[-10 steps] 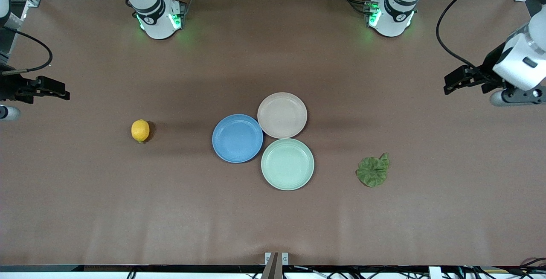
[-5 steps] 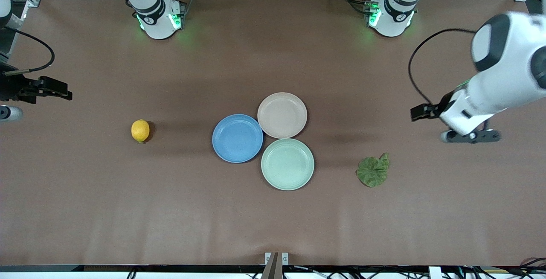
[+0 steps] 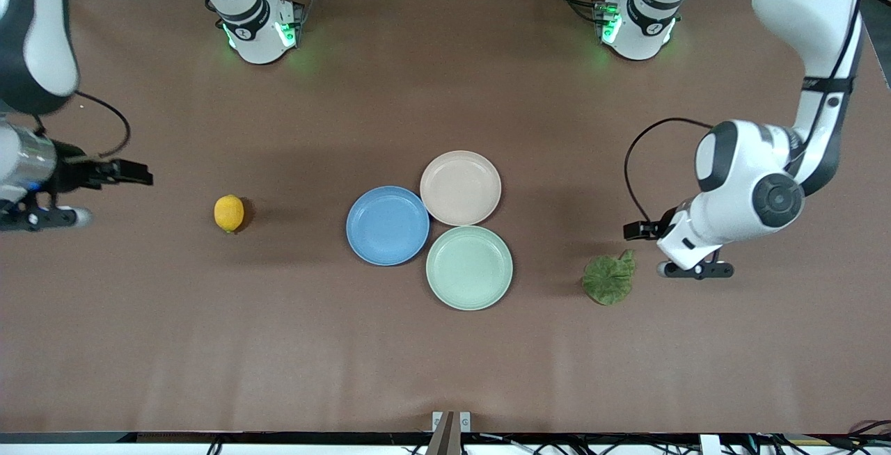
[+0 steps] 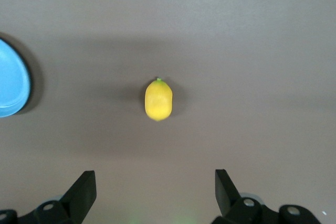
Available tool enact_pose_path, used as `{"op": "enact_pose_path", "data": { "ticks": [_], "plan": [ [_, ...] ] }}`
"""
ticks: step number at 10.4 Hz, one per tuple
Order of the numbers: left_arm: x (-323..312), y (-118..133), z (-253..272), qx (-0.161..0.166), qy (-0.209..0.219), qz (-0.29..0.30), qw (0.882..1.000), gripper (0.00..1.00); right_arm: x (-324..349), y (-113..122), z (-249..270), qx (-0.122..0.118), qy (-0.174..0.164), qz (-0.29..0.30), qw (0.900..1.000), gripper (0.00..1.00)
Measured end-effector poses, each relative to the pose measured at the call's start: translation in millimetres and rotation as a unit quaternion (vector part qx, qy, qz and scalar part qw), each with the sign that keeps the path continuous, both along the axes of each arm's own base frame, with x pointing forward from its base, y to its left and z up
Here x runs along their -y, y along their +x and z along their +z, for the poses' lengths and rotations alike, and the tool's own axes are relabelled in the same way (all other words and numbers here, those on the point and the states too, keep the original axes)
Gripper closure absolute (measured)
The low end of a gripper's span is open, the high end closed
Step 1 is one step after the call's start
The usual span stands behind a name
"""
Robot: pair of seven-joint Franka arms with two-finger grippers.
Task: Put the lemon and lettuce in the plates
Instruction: 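Reach the right gripper to the lemon while the left gripper reaches the lettuce, then close the right gripper on the lemon while the left gripper grasps the lettuce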
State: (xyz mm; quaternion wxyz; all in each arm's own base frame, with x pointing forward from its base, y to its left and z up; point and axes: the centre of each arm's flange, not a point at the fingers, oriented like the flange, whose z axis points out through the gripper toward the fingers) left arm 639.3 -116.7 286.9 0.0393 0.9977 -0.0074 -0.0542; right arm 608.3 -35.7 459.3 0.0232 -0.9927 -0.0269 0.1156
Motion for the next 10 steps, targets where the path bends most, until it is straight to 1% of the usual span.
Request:
{"op": "enact_pose_path", "data": {
  "ticks": [1, 2, 3, 4, 6, 8, 9, 10],
  "plan": [
    [5.5, 2.2, -19.7, 0.005, 0.002, -0.009, 1.000, 0.00, -0.6, 5.9, -38.0, -0.006, 0.005, -0.003, 1.000, 0.00],
    [12.8, 2.8, -37.8, 0.010, 0.009, -0.022, 1.000, 0.00, 0.0, 9.4, -76.2, 0.000, 0.006, -0.006, 1.000, 0.00],
    [18.6, 3.5, -52.2, 0.015, 0.012, -0.032, 0.999, 0.00, 0.7, 8.6, -109.2, 0.011, 0.005, -0.009, 1.000, 0.00],
    [21.5, 5.0, -65.4, 0.021, 0.011, -0.035, 0.999, 0.00, 1.0, 3.8, -137.4, 0.018, 0.004, -0.011, 1.000, 0.00],
    [21.2, 7.0, -88.5, 0.027, 0.012, -0.039, 0.999, 0.00, 0.4, -10.9, -184.3, 0.015, 0.004, -0.015, 1.000, 0.00],
    [21.4, 10.4, -101.0, 0.029, 0.023, -0.055, 0.998, 0.02, -0.3, -24.2, -222.4, 0.017, 0.004, -0.018, 1.000, 0.00],
    [21.5, 11.7, -104.5, 0.028, 0.026, -0.058, 0.998, 0.04, -1.8, -28.9, -237.2, 0.013, 0.006, -0.020, 1.000, 0.00],
    [22.2, 12.7, -106.5, 0.028, 0.025, -0.058, 0.998, 0.10, -4.0, -31.9, -249.5, 0.007, 0.007, -0.020, 1.000, 0.00]
  ]
}}
